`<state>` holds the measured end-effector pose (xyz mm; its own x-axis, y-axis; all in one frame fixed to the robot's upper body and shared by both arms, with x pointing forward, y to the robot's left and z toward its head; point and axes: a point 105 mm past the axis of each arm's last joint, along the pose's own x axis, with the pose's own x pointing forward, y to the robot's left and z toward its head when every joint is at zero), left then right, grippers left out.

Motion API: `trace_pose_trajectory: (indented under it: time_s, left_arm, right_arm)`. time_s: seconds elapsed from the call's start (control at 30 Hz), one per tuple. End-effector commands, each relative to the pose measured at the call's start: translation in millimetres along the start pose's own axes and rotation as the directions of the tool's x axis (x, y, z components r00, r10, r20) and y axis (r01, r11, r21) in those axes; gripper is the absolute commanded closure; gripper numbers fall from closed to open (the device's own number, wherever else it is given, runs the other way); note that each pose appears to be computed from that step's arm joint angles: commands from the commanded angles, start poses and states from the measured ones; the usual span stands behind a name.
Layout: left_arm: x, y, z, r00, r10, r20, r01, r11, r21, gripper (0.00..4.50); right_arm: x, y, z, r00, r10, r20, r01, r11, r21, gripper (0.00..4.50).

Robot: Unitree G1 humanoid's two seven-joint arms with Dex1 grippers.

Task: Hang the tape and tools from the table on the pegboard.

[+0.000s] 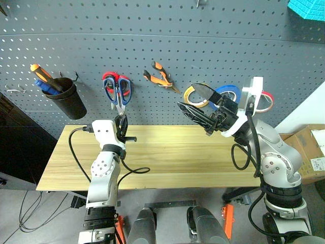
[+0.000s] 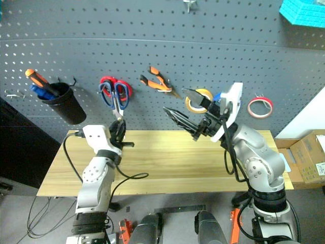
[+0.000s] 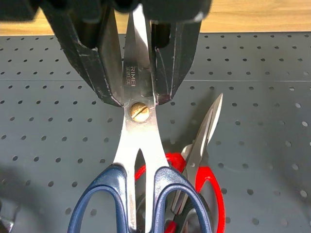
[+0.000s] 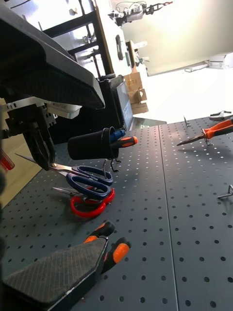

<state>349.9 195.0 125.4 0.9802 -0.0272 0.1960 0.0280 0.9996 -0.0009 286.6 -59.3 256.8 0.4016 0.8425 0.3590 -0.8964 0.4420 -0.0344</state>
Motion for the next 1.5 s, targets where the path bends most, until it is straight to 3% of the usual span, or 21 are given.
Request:
trace_pose_trajectory:
  time_s: [0.03, 0.3, 0.73, 0.9, 1.1, 1.5]
  left_arm:
    - [4, -3, 16, 0.998, -0.024, 0.06, 0.023, 1.0, 0.012, 2.66]
    - [1, -1, 16, 0.998, -0.022, 0.06, 0.022, 1.0, 0.004, 0.02]
    - [-7, 0, 6, 1.0, -0.006, 0.004, 0.006, 1.0, 0.007, 0.02]
    - [-15, 13, -11, 0.993, 0.058, -0.106, -0.055, 0.998, 0.036, 0.02]
    - [-32, 39, -44, 0.926, 0.186, -0.327, -0.172, 0.983, 0.071, 0.02]
    - [-22, 79, -51, 0.836, 0.305, -0.457, -0.258, 0.952, 0.164, 0.02]
  right_arm:
    - [-2, 3, 12, 0.999, 0.011, 0.04, -0.009, 0.999, -0.035, 0.0]
    - [0, 5, 13, 0.999, 0.011, 0.039, -0.009, 0.999, -0.04, 0.0]
    - [0, 8, 9, 0.999, 0.036, 0.005, -0.035, 0.997, -0.062, 0.0]
    - [-1, 8, -6, 0.997, 0.032, -0.068, -0.04, 0.992, -0.12, 0.0]
    - [9, 22, -24, 0.985, 0.107, -0.132, -0.121, 0.987, -0.104, 0.0]
    - [12, 29, -40, 0.963, 0.185, -0.196, -0.204, 0.976, -0.079, 0.0]
